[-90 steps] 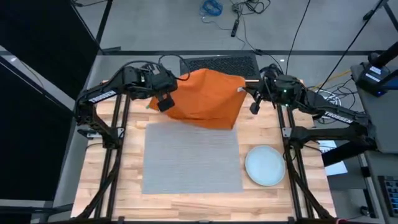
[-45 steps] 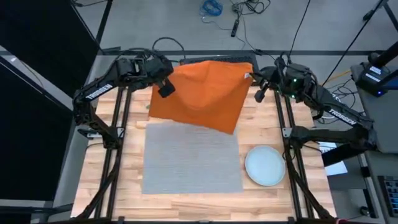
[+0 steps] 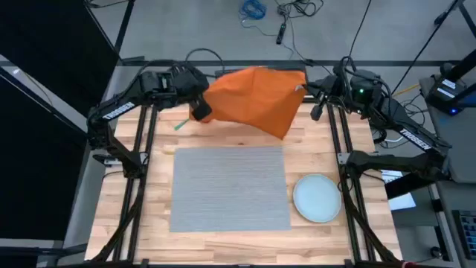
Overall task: Set table place
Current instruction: Fold the orange table napkin
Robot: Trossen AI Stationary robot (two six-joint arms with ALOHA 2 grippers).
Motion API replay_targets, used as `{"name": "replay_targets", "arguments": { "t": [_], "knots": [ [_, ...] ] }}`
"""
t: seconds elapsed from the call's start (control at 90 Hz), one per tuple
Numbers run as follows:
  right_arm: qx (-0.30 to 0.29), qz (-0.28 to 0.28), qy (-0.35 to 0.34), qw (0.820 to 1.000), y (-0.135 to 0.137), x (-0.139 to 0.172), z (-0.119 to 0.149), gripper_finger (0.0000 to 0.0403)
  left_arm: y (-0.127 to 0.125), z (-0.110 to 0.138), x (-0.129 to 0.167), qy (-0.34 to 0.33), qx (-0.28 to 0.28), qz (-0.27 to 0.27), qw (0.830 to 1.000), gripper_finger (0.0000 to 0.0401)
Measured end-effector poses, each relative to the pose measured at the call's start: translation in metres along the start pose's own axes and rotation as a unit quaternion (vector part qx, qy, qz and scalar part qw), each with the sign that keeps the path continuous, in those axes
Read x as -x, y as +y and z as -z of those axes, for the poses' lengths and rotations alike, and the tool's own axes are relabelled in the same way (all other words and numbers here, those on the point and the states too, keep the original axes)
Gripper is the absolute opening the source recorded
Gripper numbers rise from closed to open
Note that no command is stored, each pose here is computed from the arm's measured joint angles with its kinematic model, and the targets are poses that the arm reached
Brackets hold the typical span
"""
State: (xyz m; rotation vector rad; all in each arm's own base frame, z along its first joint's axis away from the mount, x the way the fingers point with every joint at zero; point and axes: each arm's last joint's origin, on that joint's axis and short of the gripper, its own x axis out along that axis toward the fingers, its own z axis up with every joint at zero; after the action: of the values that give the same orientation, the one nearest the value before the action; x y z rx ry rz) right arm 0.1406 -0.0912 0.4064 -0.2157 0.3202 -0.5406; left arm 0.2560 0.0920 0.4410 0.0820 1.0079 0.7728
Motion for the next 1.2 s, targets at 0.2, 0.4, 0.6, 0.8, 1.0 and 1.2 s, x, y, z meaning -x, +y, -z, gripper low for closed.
{"name": "replay_targets", "arguments": {
  "t": [0.2,0.4,0.6,0.8,1.0,1.2],
  "knots": [
    [-0.009,-0.053,0.028,0.998,0.007,-0.001,0.006,0.0000,-0.020,0.011,0.008,0.037,-0.016,0.045,0.998,0.0000],
    [-0.007,-0.103,0.049,0.993,0.023,0.001,0.008,0.0000,-0.046,0.025,-0.009,0.088,-0.052,0.066,0.993,0.0000],
    [-0.016,-0.156,0.071,0.985,0.042,0.002,0.015,0.0000,-0.068,0.049,-0.042,0.163,-0.081,0.043,0.982,0.0000],
    [-0.024,-0.201,0.099,0.974,0.063,0.000,0.027,0.0000,-0.077,0.064,-0.044,0.161,-0.088,0.034,0.983,0.0000],
    [-0.027,-0.235,0.111,0.965,0.080,0.004,0.032,0.0000,-0.070,0.073,-0.016,0.108,-0.088,0.040,0.989,0.0000],
    [-0.020,-0.252,0.119,0.960,0.091,0.010,0.032,0.0000,-0.069,0.079,0.002,0.077,-0.135,0.055,0.986,0.0000]
  ]
}}
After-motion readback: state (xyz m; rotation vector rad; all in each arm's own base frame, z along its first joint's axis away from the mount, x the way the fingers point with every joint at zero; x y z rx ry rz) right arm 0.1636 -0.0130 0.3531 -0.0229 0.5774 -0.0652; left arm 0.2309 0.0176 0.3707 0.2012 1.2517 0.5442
